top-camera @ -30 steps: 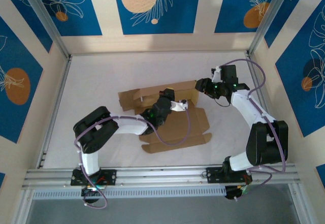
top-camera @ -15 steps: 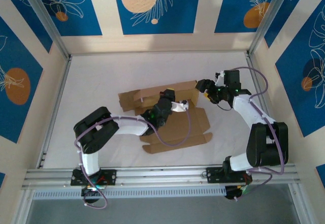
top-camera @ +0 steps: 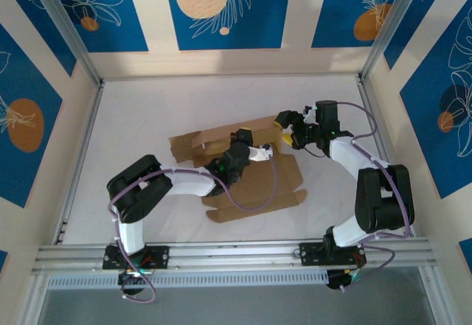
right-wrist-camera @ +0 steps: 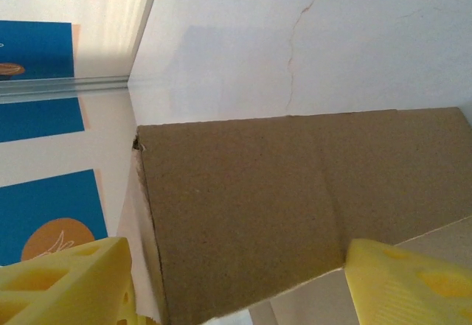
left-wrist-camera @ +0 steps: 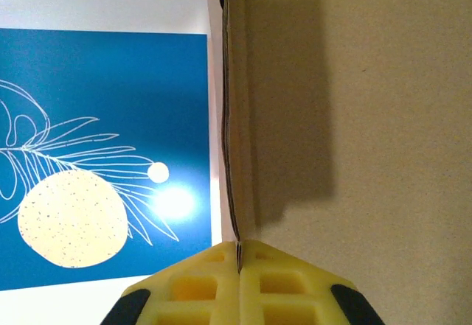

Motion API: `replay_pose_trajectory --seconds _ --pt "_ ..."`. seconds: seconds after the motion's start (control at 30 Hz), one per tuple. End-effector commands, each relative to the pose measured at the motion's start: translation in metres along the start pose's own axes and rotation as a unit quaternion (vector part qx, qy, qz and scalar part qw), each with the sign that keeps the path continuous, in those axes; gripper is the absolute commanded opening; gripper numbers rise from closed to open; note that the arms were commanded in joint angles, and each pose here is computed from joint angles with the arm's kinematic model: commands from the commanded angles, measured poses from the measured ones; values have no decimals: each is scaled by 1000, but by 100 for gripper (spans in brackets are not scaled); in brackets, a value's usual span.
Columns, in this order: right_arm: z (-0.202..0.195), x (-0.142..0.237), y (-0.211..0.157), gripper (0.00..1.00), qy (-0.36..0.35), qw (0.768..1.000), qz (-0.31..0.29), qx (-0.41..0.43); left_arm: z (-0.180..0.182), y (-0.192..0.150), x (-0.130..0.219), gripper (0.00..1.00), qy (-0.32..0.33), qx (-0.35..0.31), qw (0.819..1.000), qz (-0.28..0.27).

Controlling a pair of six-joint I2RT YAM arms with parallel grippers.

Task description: Fold the paper box

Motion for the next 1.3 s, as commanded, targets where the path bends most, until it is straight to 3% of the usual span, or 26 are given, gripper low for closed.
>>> replay_pose_trajectory --seconds 0.0,0.27,0.5,0.83,0.93,1.07,1.17,1.27 --pt "4 -15 -17 74 22 998 54 -11 -17 16 7 0 -45 -9 997 -58" --pt "11 -2 -12 65 -62 997 29 28 -22 13 10 0 -51 -12 997 -59" --pt "41 46 -2 71 -145 986 -16 79 -13 15 12 0 -58 1 996 -66" --pt "78 91 -23 66 -58 995 -62 43 -11 31 5 0 -27 -16 996 -83" --pt "80 97 -18 66 -76 993 -68 59 -4 30 8 9 -17 0 996 -83" --pt "74 98 -8 67 -160 974 -78 143 6 29 15 10 -34 35 995 -90" --pt "60 95 -13 68 -202 945 -113 232 3 28 17 4 -59 38 993 -93" --pt "48 98 -22 70 -176 909 -152 347 -5 26 16 3 -71 21 993 -91"
Point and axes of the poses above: each hand's point on the last joint's axis, 136 mm out from that joint toward the fingers, its own x axis back along the fingers, its own z axis along the line the jaws close on, y = z × x, the point moved 10 cm from there along x, back along the fingers, and after that the axes turned 8 degrees about x, right-handed, at the moved point
